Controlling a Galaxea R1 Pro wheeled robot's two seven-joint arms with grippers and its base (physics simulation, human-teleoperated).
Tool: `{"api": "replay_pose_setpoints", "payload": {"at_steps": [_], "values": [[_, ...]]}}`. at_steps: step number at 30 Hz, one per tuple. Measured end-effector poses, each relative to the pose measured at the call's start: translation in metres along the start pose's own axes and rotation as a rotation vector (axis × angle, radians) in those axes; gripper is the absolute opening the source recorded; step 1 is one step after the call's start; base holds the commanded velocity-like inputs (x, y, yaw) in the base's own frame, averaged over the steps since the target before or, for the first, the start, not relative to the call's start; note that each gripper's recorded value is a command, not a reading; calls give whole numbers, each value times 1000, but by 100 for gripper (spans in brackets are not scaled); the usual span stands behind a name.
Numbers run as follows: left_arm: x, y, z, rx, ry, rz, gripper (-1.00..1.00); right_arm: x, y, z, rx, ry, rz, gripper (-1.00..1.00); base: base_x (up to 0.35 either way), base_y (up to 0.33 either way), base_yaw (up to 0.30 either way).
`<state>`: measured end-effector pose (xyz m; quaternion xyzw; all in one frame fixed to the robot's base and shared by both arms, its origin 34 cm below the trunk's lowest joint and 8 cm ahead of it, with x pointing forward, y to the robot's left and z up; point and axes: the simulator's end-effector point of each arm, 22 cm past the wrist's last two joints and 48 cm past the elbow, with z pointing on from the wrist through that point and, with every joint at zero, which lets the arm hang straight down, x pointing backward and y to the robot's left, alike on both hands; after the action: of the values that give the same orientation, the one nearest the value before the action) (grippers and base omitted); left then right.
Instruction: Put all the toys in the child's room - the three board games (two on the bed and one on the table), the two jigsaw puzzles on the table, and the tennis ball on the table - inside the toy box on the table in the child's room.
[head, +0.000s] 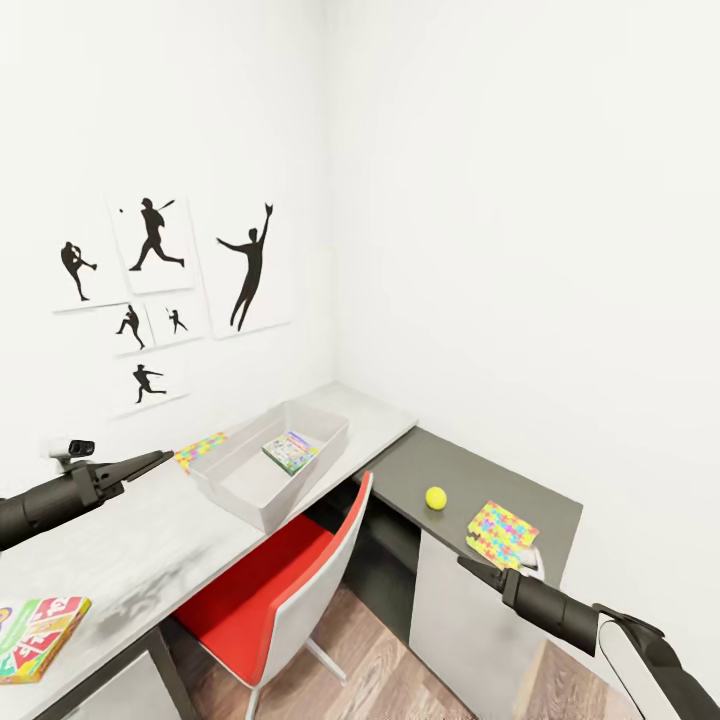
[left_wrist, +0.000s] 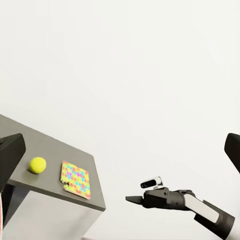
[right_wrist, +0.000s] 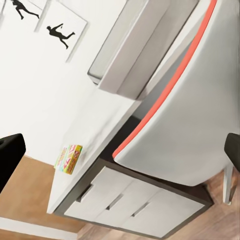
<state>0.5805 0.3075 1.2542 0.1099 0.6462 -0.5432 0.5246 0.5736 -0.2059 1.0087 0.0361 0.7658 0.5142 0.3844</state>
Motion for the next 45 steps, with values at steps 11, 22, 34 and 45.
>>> {"api": "replay_pose_setpoints", "payload": {"at_steps": [11,22,34,45], "values": [[4,7,2,-6,6,-9,100,4,-6,1,8,6,12,100,-65,119,-163],[8,13,3,-12,12,-20,100,-1,-15,-2,24,-12,25,100,-171,246,-196],[12,19,4,-17,17,-31,100,1,-23,-3,35,-12,40,100,-152,107,-215],[16,24,4,-22,21,-40,100,5,-28,-2,42,-6,50,100,-79,4,-223]]}}
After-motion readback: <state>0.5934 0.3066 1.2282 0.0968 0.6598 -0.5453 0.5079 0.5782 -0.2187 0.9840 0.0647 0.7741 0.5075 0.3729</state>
